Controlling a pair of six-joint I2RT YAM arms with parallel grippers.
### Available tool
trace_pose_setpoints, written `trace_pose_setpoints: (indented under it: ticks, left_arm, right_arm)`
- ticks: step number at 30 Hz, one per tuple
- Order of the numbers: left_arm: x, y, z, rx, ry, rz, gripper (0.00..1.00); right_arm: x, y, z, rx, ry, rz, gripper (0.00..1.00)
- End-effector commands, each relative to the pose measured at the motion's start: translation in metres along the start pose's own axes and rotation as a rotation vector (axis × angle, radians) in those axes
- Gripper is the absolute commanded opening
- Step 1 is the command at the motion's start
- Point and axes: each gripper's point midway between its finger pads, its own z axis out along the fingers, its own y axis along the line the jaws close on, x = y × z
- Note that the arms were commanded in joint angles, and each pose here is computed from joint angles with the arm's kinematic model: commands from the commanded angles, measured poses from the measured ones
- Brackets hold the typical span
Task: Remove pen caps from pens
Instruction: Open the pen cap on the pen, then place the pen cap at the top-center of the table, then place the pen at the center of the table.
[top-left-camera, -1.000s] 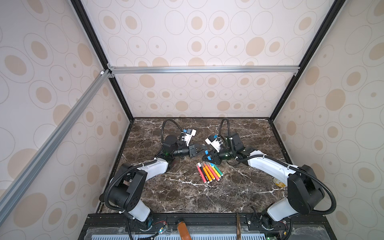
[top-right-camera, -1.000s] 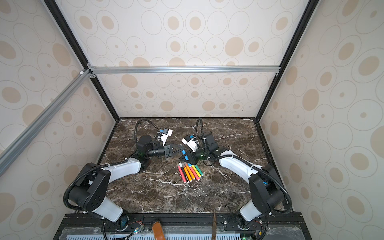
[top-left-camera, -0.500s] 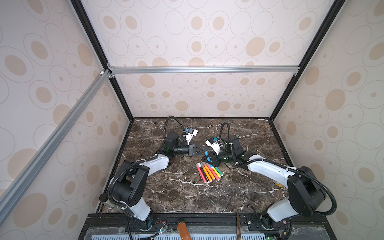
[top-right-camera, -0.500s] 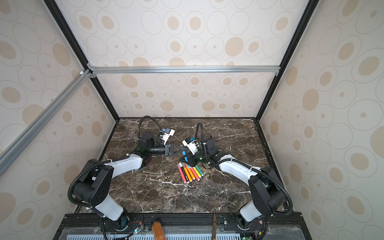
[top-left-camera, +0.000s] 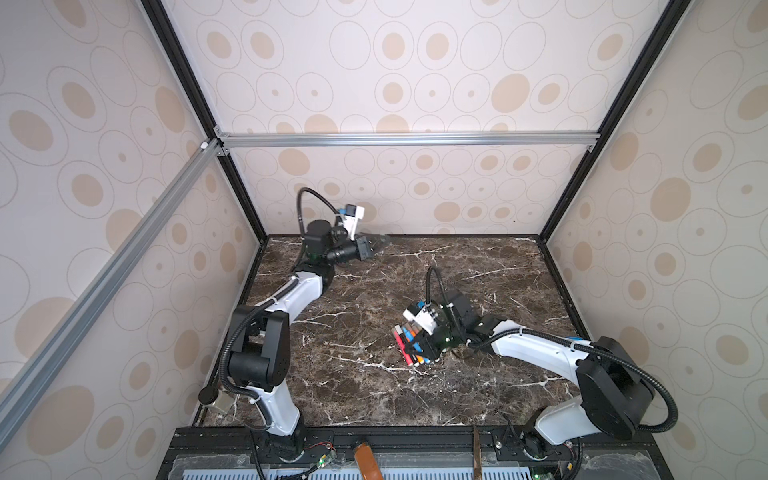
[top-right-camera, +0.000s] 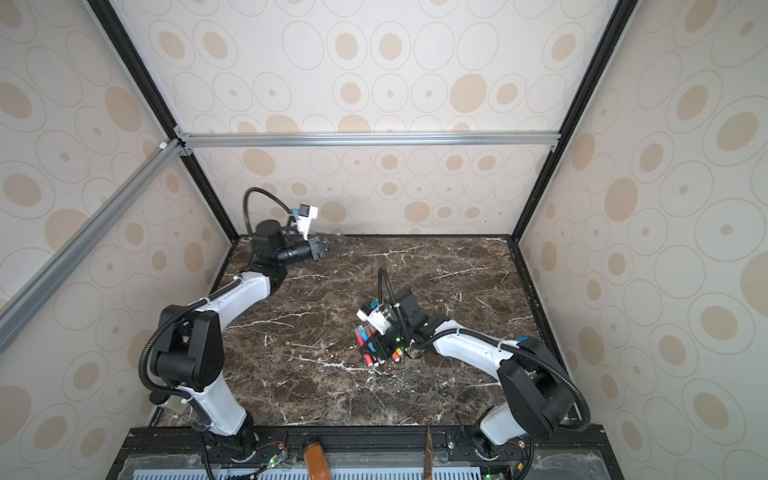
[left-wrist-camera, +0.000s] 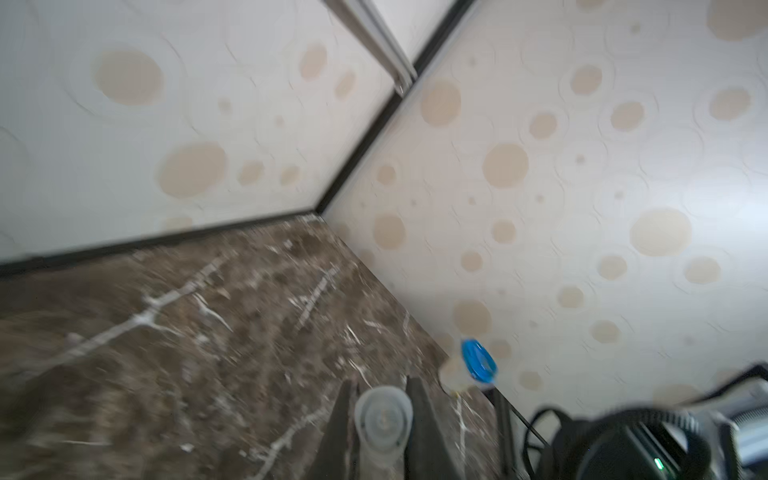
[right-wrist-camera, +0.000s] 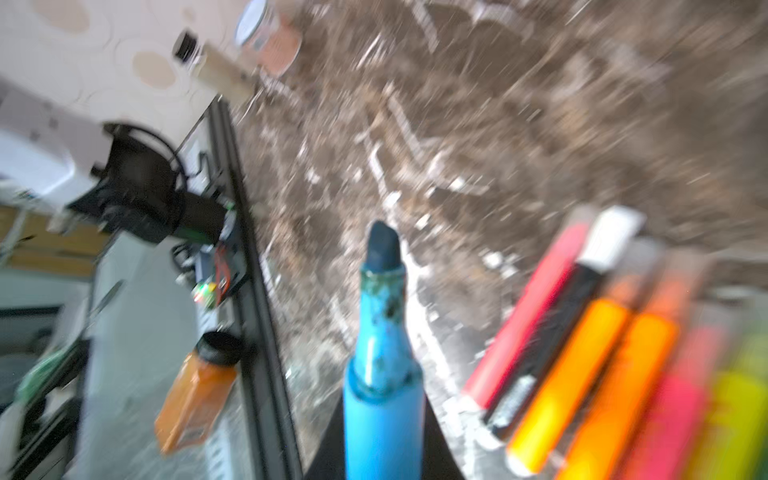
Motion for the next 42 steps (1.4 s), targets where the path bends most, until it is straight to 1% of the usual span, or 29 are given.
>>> trace_pose_setpoints:
  ticks: [1, 3, 5, 8, 10, 11, 13, 14, 16, 19, 22, 24, 26, 29, 35, 39, 42]
  left_arm:
    - [-0.036, -0.021, -0.002, -0.007, -0.102, 0.085, 0.0]
    - [-0.036, -0.023, -0.005, -0.021, -0.099, 0.097, 0.0]
    - [-0.032, -0.016, -0.007, -0.07, -0.084, 0.109, 0.0]
    - [-0.022, 0.005, -0.014, -0.159, -0.061, 0.084, 0.0]
    - [-0.013, 0.023, -0.019, -0.236, -0.037, 0.056, 0.0]
    - [-0.008, 0.036, -0.022, -0.293, -0.019, 0.035, 0.0]
    - [0.012, 0.07, -0.028, -0.422, 0.058, -0.031, 0.0]
    - [0.025, 0.087, -0.031, -0.474, 0.104, -0.072, 0.0]
    - [0.046, 0.114, -0.036, -0.54, 0.154, -0.141, 0.0]
    - [0.077, 0.153, -0.043, -0.652, 0.246, -0.209, 0.0]
    - [0.101, 0.184, -0.05, -0.763, 0.331, -0.245, 0.0]
    - [0.113, 0.2, -0.058, -0.834, 0.372, -0.253, 0.0]
    - [0.125, 0.212, -0.064, -0.883, 0.405, -0.26, 0.0]
    - [0.139, 0.222, -0.067, -0.91, 0.438, -0.277, 0.0]
    - [0.151, 0.229, -0.069, -0.927, 0.48, -0.289, 0.0]
    - [0.157, 0.225, -0.072, -0.919, 0.495, -0.295, 0.07]
    - [0.169, 0.216, -0.077, -0.895, 0.509, -0.316, 0.1]
  right_arm:
    - [-0.001, 0.021, -0.005, -0.133, -0.014, 0.016, 0.0]
    - [-0.006, 0.018, -0.006, -0.109, -0.018, 0.015, 0.0]
    - [-0.011, 0.014, -0.008, -0.084, -0.034, 0.003, 0.0]
    - [-0.022, 0.009, -0.017, -0.056, -0.068, 0.006, 0.0]
    - [-0.027, -0.002, -0.025, 0.013, -0.067, 0.009, 0.0]
    - [-0.028, -0.013, -0.031, 0.078, -0.069, 0.026, 0.0]
    - [-0.033, -0.038, -0.044, 0.188, -0.092, 0.067, 0.0]
    - [-0.033, -0.056, -0.054, 0.268, -0.092, 0.1, 0.0]
    - [-0.031, -0.081, -0.067, 0.393, -0.072, 0.127, 0.0]
    - [-0.025, -0.118, -0.087, 0.607, 0.006, 0.153, 0.0]
    - [-0.018, -0.148, -0.105, 0.776, 0.092, 0.177, 0.0]
    - [-0.012, -0.163, -0.112, 0.831, 0.13, 0.208, 0.0]
    - [-0.002, -0.181, -0.12, 0.919, 0.196, 0.229, 0.0]
    - [0.01, -0.201, -0.122, 0.978, 0.267, 0.253, 0.0]
    - [0.013, -0.216, -0.118, 0.965, 0.267, 0.287, 0.0]
    - [0.014, -0.222, -0.117, 0.974, 0.282, 0.284, 0.0]
    - [0.017, -0.227, -0.115, 0.976, 0.303, 0.276, 0.0]
